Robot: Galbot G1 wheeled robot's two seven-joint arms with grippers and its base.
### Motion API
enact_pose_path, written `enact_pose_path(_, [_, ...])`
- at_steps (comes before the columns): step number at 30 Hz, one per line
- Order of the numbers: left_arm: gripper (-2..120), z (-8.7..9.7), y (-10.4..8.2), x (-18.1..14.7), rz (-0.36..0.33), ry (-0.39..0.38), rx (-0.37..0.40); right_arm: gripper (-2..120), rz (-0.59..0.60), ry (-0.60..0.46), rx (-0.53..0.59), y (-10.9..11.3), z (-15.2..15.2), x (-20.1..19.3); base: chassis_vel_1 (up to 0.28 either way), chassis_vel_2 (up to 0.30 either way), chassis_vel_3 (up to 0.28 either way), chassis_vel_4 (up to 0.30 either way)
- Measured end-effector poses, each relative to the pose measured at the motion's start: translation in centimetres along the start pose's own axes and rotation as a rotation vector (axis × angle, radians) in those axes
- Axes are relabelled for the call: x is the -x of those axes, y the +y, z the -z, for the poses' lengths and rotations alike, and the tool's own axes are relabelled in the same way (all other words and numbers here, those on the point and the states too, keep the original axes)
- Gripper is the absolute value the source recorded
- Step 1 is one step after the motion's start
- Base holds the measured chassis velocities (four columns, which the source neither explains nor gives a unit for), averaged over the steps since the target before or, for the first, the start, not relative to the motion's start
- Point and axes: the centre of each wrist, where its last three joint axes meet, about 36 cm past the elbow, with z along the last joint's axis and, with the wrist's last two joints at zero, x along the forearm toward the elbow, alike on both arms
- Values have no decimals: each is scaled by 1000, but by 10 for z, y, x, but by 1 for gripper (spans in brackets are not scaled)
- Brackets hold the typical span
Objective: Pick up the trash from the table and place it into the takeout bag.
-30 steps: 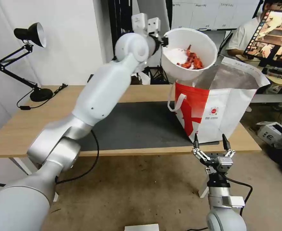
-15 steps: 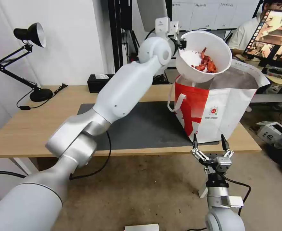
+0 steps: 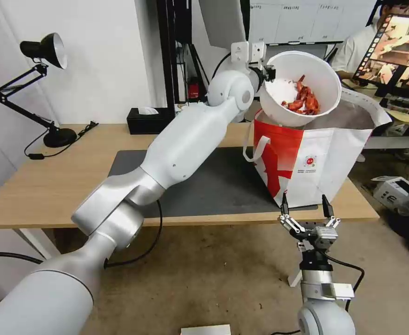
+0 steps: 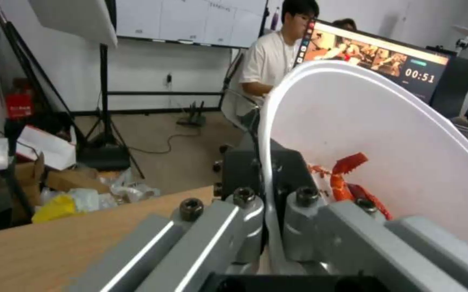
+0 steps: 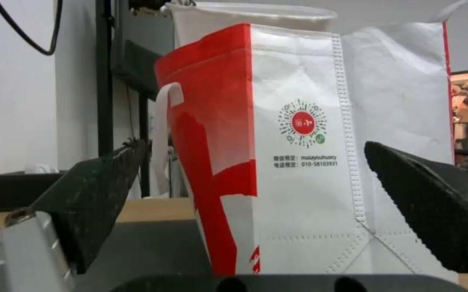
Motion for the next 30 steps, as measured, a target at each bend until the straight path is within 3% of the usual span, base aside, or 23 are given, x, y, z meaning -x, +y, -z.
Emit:
enact_pose_path(2, [0, -13, 0, -2, -3, 4, -5, 100, -1, 1, 0, 0, 0, 0, 0, 0, 0, 0])
enact_pose_path(8, [0, -30, 1, -4, -3, 11, -10, 100, -2, 4, 1, 0, -2, 0, 0, 0, 0, 0])
enact_pose_path(21, [0, -40, 5, -5, 3, 21, -13, 100, -4, 4, 2, 1, -5, 1, 0, 0, 0, 0])
enact_pose_path(30, [32, -42, 8, -10, -9, 38, -8, 100, -5, 5, 2, 1, -8, 3, 0, 0, 0, 0])
